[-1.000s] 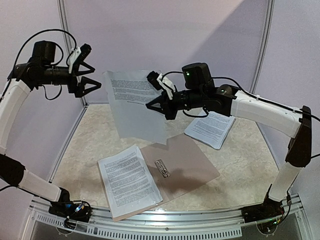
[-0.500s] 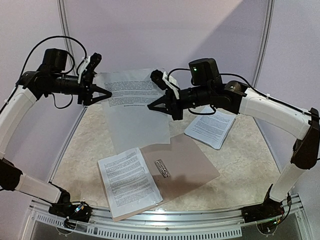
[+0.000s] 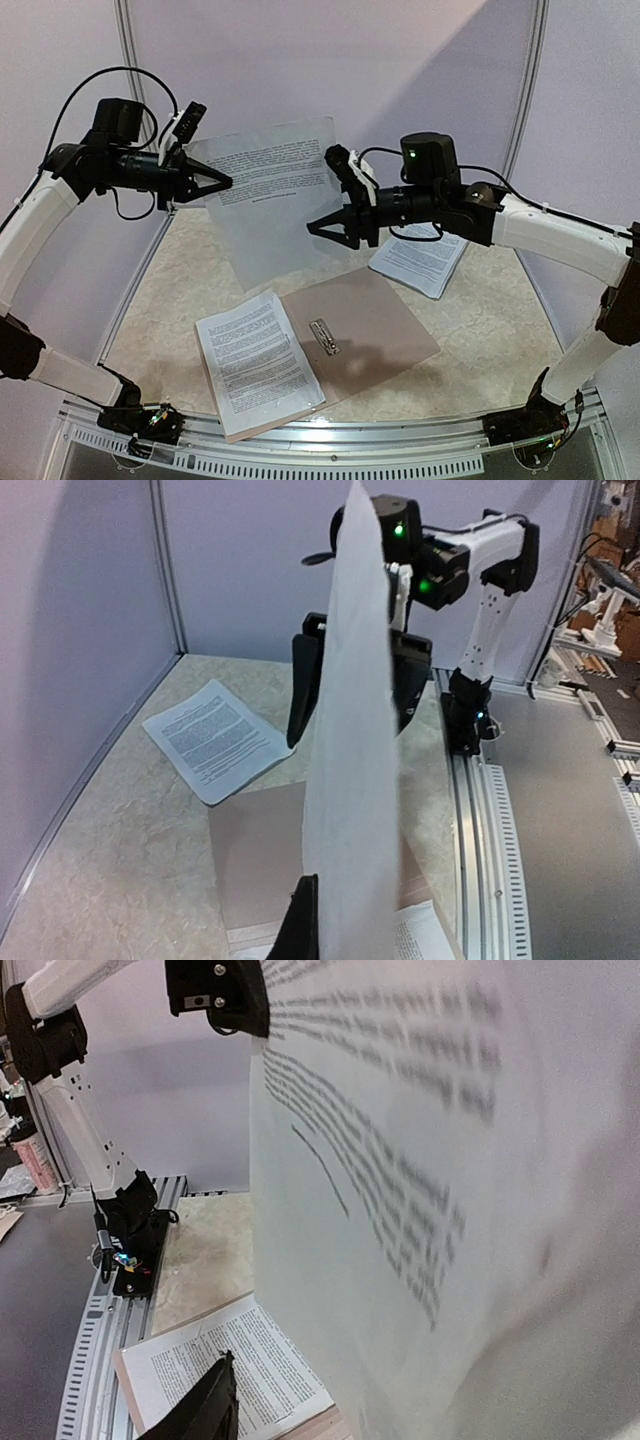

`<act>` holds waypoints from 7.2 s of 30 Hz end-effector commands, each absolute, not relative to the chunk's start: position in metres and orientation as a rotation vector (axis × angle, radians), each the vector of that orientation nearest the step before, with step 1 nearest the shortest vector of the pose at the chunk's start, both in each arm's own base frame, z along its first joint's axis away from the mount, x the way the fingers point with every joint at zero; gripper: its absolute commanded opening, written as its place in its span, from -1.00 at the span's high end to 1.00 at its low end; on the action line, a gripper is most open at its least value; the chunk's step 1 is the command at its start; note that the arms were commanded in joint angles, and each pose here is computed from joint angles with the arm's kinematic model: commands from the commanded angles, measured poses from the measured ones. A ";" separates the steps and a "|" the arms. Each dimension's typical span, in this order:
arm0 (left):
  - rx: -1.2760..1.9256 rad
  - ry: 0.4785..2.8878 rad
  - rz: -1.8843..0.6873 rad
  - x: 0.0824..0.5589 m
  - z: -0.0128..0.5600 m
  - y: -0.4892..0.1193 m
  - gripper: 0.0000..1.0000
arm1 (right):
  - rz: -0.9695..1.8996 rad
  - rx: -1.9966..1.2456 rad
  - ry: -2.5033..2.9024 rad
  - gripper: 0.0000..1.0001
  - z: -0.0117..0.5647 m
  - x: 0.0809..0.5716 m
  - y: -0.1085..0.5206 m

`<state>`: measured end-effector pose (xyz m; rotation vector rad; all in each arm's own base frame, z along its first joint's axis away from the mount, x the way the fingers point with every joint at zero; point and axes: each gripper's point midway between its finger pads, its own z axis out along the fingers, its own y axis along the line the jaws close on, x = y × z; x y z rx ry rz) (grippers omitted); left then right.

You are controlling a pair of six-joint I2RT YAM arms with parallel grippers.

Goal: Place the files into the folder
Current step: Pass from the right arm to the left, then pass from the left arm to the right, then insert the folder to form pockets on the folder, then open the spring clip on the folder with some files.

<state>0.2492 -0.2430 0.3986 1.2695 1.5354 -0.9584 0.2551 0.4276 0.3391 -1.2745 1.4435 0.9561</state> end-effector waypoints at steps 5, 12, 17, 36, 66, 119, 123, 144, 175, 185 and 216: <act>1.280 1.456 -1.120 0.233 0.415 -0.249 1.00 | 1.141 -1.082 1.342 -0.03 0.382 0.253 0.410; 1.257 1.482 -1.100 0.238 0.413 -0.247 0.96 | 1.345 -1.057 1.432 1.00 0.382 0.260 0.425; 1.180 1.647 -0.736 0.276 0.394 -0.220 -0.97 | 1.255 -0.978 1.660 1.00 0.342 0.288 0.427; 1.507 2.370 0.147 0.238 0.084 -0.073 -0.99 | 1.115 -0.769 2.186 1.00 0.168 0.290 0.438; 1.811 2.297 0.093 0.185 0.003 -0.094 -0.99 | 1.425 -0.745 2.476 1.00 0.091 0.220 0.483; 1.971 2.347 0.239 0.159 -0.018 -0.058 -0.72 | 1.547 -0.102 2.734 1.00 0.060 0.233 0.525; 1.968 2.344 0.241 0.160 -0.018 -0.059 -0.72 | 1.549 -0.052 2.808 1.00 0.042 0.218 0.516; 1.954 2.330 0.270 0.165 -0.015 -0.058 -0.71 | 1.517 -0.092 2.862 1.00 0.033 0.186 0.529; 1.852 2.272 0.400 0.187 0.026 -0.055 -0.83 | 0.762 -0.547 2.664 -0.22 0.112 0.233 0.473; 1.678 2.223 0.379 0.208 0.089 -0.070 -0.88 | 0.517 -0.608 2.425 -0.46 0.178 0.322 0.419; 1.567 2.030 0.102 0.308 0.154 -0.172 -0.94 | 0.951 -0.486 2.656 0.31 0.093 0.322 0.323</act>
